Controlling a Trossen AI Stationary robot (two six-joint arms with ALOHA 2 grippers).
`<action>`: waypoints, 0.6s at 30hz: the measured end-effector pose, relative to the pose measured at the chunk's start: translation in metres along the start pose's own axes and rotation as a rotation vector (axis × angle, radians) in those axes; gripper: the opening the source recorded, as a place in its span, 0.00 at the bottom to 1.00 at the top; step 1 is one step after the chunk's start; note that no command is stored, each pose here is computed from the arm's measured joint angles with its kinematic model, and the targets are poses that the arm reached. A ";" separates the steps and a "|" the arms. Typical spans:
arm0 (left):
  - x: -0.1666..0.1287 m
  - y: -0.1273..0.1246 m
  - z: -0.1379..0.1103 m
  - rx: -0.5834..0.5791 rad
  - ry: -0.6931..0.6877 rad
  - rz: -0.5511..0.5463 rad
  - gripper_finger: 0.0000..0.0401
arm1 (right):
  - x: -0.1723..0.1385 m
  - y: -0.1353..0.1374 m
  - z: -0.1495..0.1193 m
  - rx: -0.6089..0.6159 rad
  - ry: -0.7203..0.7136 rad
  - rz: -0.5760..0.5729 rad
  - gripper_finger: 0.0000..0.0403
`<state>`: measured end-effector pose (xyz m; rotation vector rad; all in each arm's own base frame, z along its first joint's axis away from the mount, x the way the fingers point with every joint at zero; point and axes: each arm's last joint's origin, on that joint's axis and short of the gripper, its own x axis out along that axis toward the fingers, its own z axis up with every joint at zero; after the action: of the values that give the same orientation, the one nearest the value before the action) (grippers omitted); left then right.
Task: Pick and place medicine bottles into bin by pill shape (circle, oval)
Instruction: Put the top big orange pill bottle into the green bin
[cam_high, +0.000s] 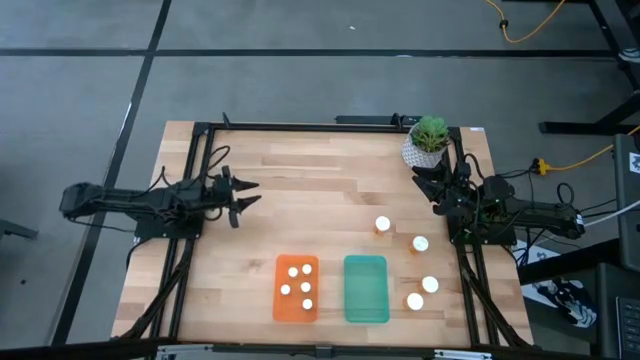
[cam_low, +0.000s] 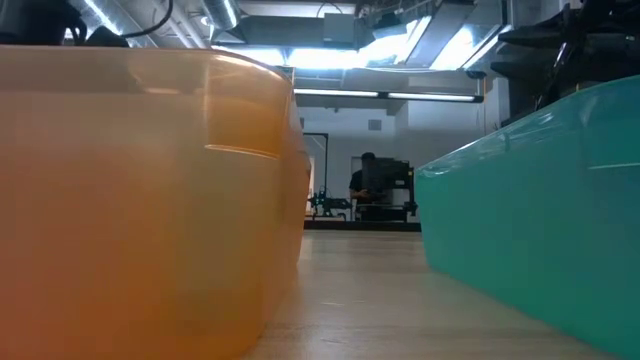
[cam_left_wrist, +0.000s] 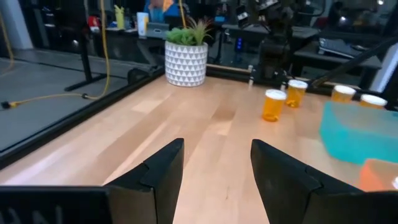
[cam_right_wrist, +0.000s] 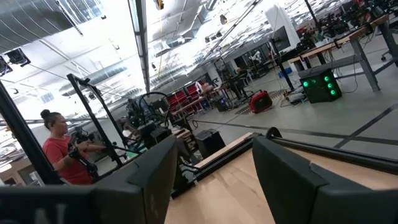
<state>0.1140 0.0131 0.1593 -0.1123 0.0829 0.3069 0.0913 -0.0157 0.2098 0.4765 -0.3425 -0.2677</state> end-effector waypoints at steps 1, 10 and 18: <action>0.000 0.001 -0.001 0.000 0.003 0.007 0.45 | 0.000 0.000 0.000 0.000 0.001 -0.001 0.53; 0.001 0.004 -0.007 0.067 0.065 0.037 0.45 | 0.000 0.003 0.002 0.030 -0.003 0.058 0.53; 0.000 0.004 -0.007 0.068 0.065 0.037 0.45 | -0.005 0.035 0.061 -0.064 0.070 0.182 0.53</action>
<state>0.1127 0.0164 0.1522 -0.0535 0.1602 0.3368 0.0699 -0.0080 0.2763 0.3878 -0.3058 -0.0841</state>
